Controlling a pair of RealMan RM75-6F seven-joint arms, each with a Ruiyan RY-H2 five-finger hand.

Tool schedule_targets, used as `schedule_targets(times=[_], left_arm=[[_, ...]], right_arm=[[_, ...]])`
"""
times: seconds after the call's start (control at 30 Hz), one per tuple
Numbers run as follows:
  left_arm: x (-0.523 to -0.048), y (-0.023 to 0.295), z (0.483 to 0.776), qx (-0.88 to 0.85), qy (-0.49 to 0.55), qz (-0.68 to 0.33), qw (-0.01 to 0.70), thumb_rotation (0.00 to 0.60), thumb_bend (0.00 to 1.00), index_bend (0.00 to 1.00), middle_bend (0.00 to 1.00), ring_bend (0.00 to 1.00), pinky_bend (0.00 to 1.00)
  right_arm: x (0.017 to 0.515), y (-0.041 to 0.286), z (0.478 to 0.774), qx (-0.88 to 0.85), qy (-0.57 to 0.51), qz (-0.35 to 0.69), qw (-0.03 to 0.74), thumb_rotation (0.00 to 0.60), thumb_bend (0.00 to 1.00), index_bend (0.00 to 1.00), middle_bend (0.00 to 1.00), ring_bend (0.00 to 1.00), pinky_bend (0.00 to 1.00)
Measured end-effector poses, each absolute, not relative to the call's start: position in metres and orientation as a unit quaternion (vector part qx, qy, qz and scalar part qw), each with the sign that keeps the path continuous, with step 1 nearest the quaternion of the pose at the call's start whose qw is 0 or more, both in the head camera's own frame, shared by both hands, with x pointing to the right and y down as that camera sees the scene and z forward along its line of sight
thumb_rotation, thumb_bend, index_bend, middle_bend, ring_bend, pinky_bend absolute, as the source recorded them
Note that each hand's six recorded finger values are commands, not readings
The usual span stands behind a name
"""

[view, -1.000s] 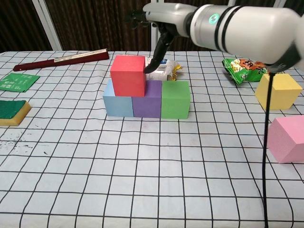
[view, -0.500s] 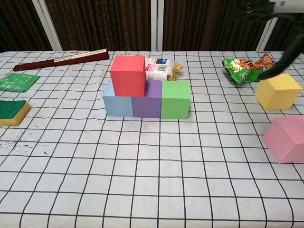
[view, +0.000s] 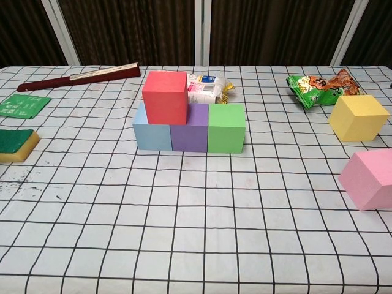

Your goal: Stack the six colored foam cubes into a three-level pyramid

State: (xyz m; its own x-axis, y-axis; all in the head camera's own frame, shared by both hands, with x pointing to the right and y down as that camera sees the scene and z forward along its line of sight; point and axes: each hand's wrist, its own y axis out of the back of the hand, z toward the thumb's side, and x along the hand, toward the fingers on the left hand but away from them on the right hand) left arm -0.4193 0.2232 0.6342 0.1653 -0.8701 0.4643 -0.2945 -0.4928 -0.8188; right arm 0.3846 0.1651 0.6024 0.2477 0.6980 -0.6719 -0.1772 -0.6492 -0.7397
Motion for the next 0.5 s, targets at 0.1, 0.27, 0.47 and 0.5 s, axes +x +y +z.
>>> schedule_targets(times=[0.1, 0.27, 0.47, 0.5], left_arm=[[-0.419, 0.224, 0.635, -0.706, 0.412, -0.498, 0.288, 0.600, 0.00, 0.10, 0.14, 0.02, 0.06], [-0.419, 0.226, 0.636, -0.706, 0.411, -0.501, 0.286, 0.600, 0.00, 0.10, 0.14, 0.02, 0.06], [-0.420, 0.227, 0.639, -0.707, 0.412, -0.501, 0.282, 0.600, 0.00, 0.10, 0.14, 0.02, 0.06], [-0.420, 0.227, 0.640, -0.707, 0.412, -0.501, 0.281, 0.600, 0.00, 0.10, 0.14, 0.02, 0.06]], right_arm=[[0.388, 0.175, 0.610, -0.704, -0.178, 0.579, 0.371, 0.600, 0.00, 0.00, 0.03, 0.00, 0.00], [0.384, 0.186, 0.625, -0.712, -0.164, 0.571, 0.374, 0.600, 0.00, 0.00, 0.06, 0.00, 0.00], [0.374, 0.185, 0.641, -0.710, -0.163, 0.562, 0.390, 0.600, 0.00, 0.00, 0.13, 0.00, 0.00], [0.370, 0.184, 0.645, -0.711, -0.164, 0.559, 0.393, 0.600, 0.00, 0.00, 0.14, 0.00, 0.00]])
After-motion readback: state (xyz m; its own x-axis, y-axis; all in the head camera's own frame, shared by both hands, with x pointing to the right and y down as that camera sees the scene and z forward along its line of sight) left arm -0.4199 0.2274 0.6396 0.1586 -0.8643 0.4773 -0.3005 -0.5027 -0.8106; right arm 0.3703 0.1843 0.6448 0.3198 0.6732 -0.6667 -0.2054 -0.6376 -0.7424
